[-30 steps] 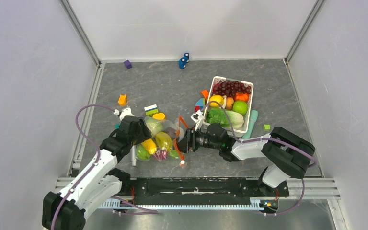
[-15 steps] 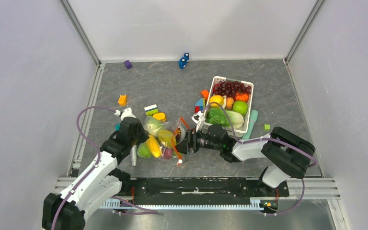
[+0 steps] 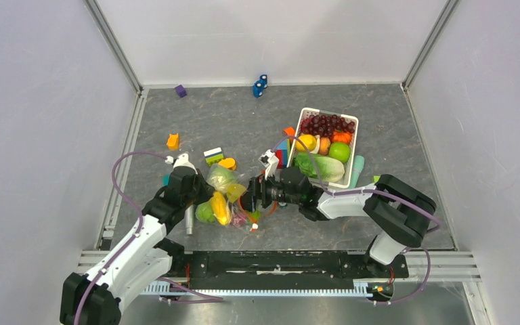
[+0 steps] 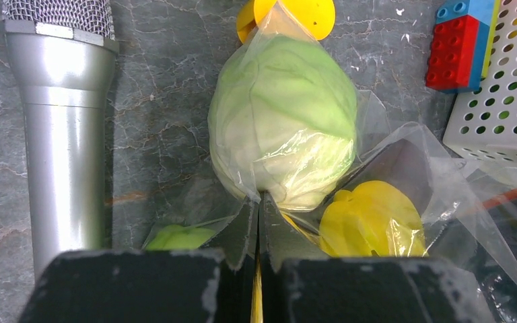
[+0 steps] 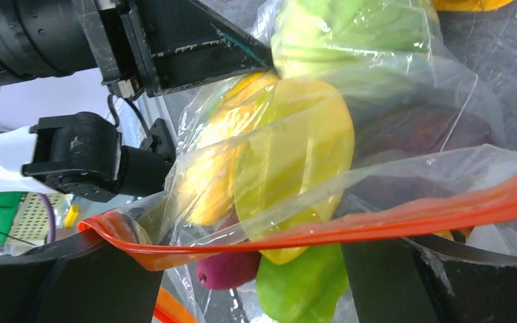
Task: Open the zip-top bag and remove the fake food
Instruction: Pick up the fake fruit from the zipper food storage bag.
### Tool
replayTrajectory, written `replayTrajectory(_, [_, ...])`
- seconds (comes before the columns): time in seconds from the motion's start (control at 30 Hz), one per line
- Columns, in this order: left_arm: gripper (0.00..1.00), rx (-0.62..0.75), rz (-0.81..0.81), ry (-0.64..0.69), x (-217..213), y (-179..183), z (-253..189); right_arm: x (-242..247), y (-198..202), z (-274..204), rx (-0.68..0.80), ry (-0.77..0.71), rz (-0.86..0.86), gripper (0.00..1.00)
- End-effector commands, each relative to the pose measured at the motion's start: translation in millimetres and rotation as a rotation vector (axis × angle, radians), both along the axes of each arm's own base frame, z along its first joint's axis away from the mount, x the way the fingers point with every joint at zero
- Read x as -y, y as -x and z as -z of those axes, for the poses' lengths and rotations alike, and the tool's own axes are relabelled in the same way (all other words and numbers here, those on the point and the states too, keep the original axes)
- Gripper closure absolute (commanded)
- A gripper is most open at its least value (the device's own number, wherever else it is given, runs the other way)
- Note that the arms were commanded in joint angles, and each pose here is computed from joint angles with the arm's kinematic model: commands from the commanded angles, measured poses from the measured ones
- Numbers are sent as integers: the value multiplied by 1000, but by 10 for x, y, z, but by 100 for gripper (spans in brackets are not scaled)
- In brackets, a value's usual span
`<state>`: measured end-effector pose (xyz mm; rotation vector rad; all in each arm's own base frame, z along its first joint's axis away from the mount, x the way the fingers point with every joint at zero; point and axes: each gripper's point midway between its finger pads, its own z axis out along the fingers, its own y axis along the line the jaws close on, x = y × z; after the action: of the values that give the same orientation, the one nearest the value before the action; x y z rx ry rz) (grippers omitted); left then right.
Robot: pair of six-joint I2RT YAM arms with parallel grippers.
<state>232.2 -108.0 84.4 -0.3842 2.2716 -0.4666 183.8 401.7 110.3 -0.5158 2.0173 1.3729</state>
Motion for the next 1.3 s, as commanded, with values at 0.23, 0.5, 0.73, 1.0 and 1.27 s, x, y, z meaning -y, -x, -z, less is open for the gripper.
replayTrajectory(0.23, [98, -1, 57, 30, 95, 40, 9, -94, -216, 220, 101, 176, 55, 19])
replayTrajectory(0.5, [98, 2, 39, 27, 70, 37, 4, -65, -203, 239, 115, 180, 57, 33])
replayTrajectory(0.73, [98, 6, 4, 7, -5, 41, -10, 34, -150, 49, 147, 139, 63, 42])
replayTrajectory(1.0, [98, 2, -25, -19, -85, 60, 8, 242, -55, -29, 155, 131, 83, 44])
replayTrajectory(1.27, [98, 3, -39, -28, -117, 66, 20, 518, 10, 60, 166, 208, 109, 44])
